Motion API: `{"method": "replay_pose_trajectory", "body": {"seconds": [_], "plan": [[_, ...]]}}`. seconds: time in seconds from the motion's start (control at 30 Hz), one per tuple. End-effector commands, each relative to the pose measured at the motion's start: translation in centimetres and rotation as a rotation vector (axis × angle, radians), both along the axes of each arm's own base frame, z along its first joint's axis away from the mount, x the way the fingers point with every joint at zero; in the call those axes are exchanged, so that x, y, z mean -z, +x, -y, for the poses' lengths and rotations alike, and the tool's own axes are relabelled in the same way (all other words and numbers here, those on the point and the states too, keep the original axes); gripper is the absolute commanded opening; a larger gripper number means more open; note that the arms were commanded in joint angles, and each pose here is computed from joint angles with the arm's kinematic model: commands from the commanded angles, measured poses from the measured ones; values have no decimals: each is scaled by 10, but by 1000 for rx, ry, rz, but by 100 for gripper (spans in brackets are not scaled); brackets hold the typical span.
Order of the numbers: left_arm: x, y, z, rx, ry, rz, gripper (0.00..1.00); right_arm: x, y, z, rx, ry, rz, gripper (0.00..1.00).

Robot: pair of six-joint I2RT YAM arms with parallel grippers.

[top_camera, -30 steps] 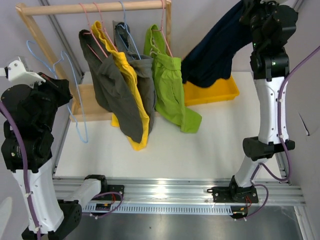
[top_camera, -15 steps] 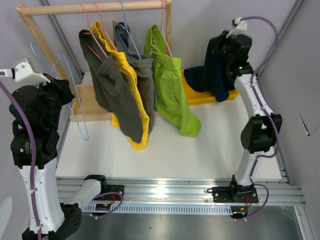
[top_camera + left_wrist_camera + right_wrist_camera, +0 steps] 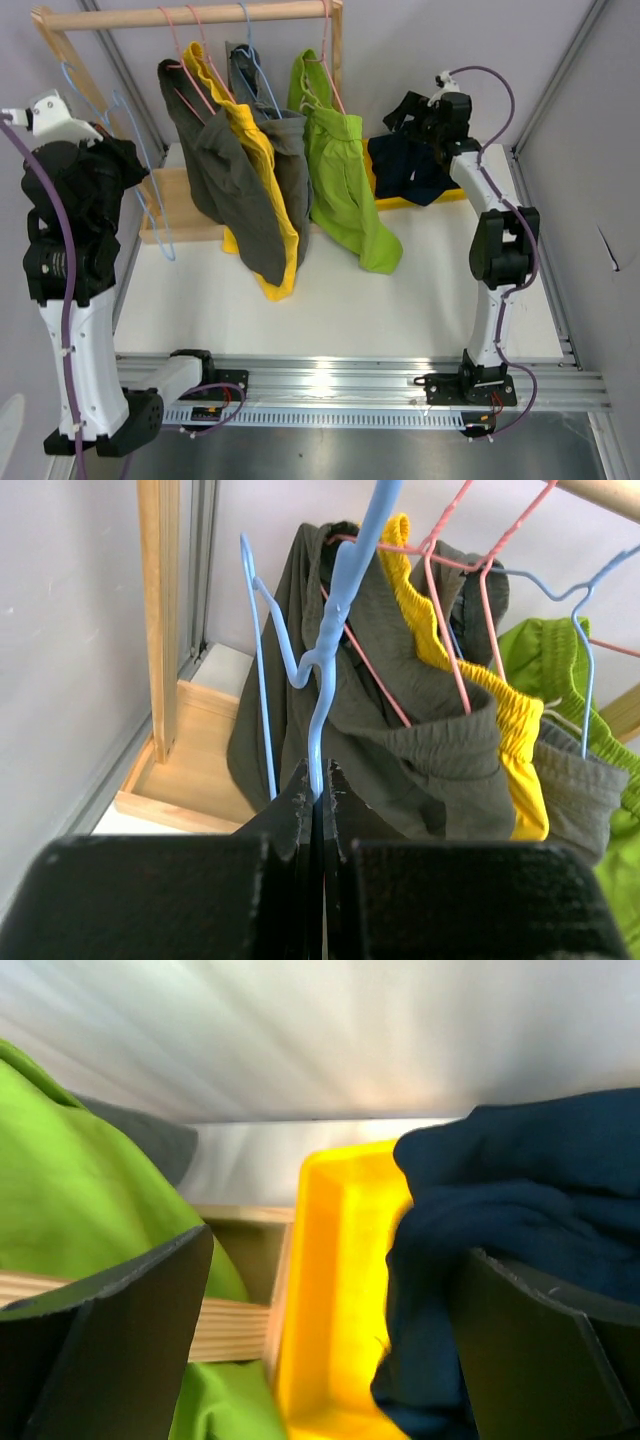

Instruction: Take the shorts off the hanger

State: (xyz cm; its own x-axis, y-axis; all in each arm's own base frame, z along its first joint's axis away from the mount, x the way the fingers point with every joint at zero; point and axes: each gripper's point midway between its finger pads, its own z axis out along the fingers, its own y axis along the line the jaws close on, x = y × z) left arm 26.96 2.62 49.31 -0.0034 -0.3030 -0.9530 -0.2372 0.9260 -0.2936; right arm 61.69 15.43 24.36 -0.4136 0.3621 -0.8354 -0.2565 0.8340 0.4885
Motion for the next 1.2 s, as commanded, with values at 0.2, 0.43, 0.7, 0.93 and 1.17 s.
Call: {"method": "replay_pose_trajectory", "body": {"seconds": [0.2,0.43,0.7,0.93,1.17], "plan": [[-40,64,-12,-31,127,6,0,-17,-133,-2,53,30,-33,99],[-52,121,-25,-43,129,7,0,-1,-217,-17,-14,52,-47,99],[-58,164,-43,-63,137,47,0,12,-260,-47,-113,3,-49,99],[-53,190,-53,-90,138,67,0,14,-290,-85,-209,-24,-28,99],[-26,218,-77,-95,88,26,0,16,-314,-103,-240,-83,-39,99]]}}
